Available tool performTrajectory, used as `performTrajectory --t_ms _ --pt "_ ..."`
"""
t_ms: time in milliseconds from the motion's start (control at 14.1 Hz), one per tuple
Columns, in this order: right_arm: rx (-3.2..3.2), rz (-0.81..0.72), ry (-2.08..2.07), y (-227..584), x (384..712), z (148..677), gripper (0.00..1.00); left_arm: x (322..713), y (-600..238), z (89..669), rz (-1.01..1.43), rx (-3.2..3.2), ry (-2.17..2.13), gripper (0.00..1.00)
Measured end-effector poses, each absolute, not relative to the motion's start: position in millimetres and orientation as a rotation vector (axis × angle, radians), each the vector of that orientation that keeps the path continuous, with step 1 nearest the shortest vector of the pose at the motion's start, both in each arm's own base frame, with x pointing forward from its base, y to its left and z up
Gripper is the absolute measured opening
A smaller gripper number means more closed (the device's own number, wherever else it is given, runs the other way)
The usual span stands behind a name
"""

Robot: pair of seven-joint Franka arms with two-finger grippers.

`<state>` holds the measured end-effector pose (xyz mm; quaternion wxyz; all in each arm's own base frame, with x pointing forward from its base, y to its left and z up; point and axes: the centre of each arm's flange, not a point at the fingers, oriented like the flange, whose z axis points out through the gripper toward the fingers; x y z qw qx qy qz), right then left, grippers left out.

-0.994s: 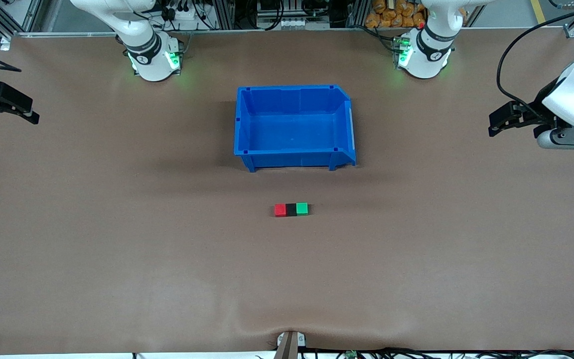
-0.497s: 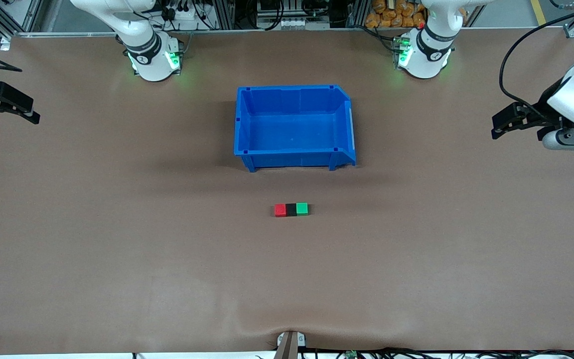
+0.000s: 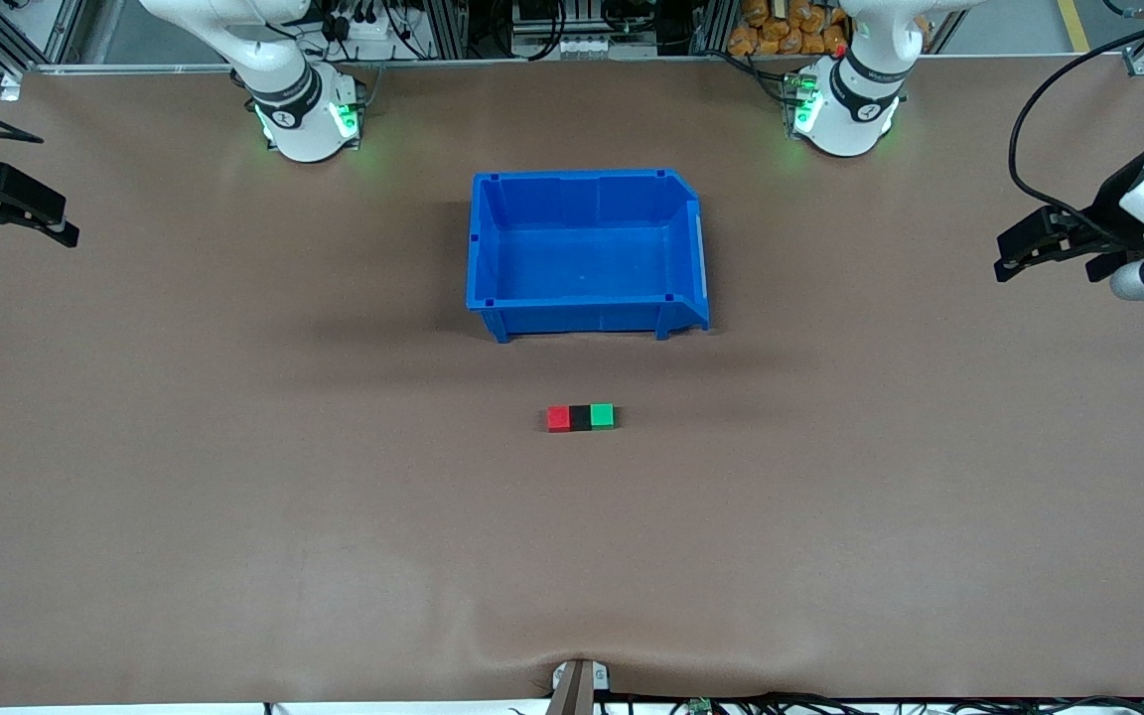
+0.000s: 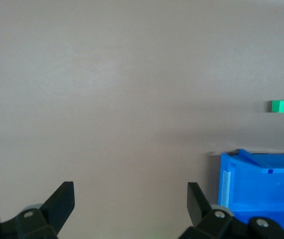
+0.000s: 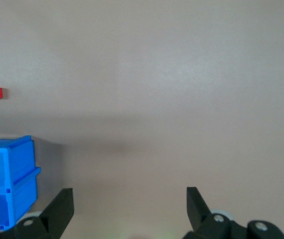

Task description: Attach green and red cubes to black cube

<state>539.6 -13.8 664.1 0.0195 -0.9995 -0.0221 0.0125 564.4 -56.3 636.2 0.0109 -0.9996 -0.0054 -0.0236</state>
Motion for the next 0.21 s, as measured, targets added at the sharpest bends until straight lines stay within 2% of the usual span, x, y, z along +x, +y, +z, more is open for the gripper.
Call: performTrajectory --t_ms 213 --pt "-3.102 0.039 -0.069 -13.8 539.6 664.0 1.00 563.8 -61.5 635.7 -0.070 -3.123 -0.085 1.00"
